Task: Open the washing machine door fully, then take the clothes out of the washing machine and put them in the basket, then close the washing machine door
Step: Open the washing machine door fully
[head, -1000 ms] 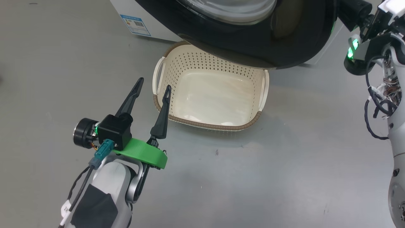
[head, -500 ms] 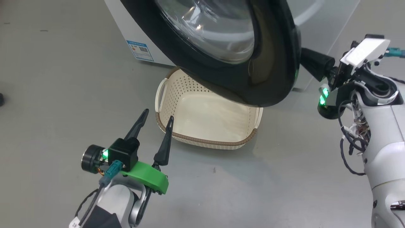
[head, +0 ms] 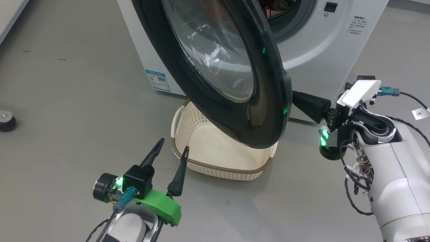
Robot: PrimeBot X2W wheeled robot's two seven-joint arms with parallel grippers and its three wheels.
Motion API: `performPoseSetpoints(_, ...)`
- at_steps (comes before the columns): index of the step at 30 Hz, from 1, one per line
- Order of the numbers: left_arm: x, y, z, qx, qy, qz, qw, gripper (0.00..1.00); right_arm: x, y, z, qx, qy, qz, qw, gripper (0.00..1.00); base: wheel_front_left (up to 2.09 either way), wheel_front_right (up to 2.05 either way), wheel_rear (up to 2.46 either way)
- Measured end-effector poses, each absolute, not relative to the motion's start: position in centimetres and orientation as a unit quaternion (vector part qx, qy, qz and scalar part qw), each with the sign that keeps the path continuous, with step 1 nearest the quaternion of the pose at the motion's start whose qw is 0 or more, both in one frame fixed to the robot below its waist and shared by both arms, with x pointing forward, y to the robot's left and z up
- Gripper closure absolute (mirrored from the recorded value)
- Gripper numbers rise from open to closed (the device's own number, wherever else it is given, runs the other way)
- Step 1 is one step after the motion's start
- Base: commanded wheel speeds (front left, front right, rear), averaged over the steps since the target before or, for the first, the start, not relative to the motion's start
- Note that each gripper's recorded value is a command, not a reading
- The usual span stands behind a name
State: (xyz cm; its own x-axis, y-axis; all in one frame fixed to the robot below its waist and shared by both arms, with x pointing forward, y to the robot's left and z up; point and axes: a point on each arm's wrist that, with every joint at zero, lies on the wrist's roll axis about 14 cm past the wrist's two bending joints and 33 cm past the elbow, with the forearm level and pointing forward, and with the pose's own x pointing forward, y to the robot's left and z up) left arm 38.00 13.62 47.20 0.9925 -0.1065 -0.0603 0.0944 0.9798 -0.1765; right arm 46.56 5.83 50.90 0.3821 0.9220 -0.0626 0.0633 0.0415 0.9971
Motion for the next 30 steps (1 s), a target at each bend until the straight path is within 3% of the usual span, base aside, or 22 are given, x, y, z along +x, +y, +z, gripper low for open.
performPoseSetpoints(30, 33.4, 19.1, 48.7, -0.088, 0.008, 0.043, 0.995, 0.0, 37.7, 13.8, 51.8, 0.515, 0.488, 0.467, 0.528, 1.0, 0.0, 0.0, 0.0)
